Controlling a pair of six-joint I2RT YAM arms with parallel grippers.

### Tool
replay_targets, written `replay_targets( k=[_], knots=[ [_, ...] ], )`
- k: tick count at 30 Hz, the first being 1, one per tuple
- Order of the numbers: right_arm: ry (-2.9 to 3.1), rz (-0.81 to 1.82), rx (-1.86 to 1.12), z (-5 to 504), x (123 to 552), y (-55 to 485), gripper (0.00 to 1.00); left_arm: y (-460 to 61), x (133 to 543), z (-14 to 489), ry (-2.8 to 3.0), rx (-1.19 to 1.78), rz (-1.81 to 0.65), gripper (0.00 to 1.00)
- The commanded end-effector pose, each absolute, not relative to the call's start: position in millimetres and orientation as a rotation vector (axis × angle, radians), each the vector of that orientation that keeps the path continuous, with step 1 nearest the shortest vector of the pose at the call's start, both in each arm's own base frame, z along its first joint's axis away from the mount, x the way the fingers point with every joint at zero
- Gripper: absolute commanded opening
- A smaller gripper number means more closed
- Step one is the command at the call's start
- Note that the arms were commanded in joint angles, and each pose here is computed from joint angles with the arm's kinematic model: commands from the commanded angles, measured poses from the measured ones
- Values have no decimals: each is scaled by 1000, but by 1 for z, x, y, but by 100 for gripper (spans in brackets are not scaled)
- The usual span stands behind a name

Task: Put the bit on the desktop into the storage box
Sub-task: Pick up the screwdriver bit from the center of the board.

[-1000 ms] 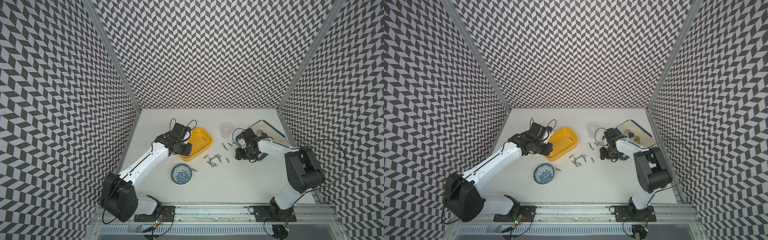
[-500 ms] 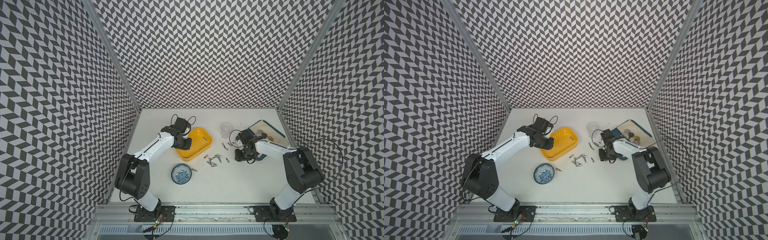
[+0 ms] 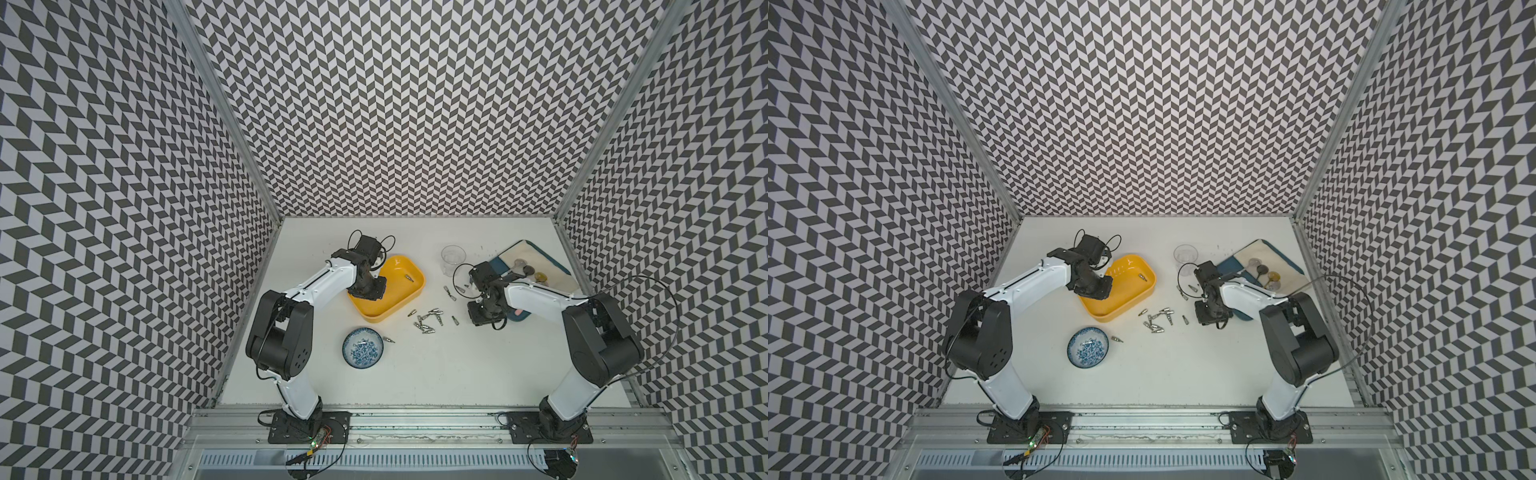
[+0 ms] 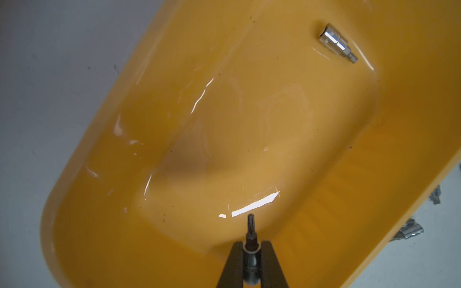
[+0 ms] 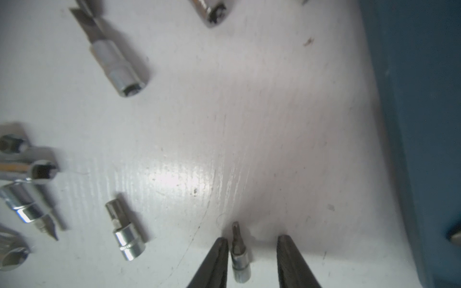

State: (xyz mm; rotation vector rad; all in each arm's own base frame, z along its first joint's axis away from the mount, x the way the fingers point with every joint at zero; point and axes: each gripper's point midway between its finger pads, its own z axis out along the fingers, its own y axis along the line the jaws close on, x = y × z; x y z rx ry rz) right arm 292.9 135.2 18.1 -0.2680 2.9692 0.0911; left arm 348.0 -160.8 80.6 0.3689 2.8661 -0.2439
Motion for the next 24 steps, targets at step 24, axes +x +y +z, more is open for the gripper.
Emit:
replay_targets(
  k=[24],
  knots=[
    [3104, 121, -262, -7, 259, 145, 12, -151, 370, 39, 2959, 343, -18, 0]
  ],
)
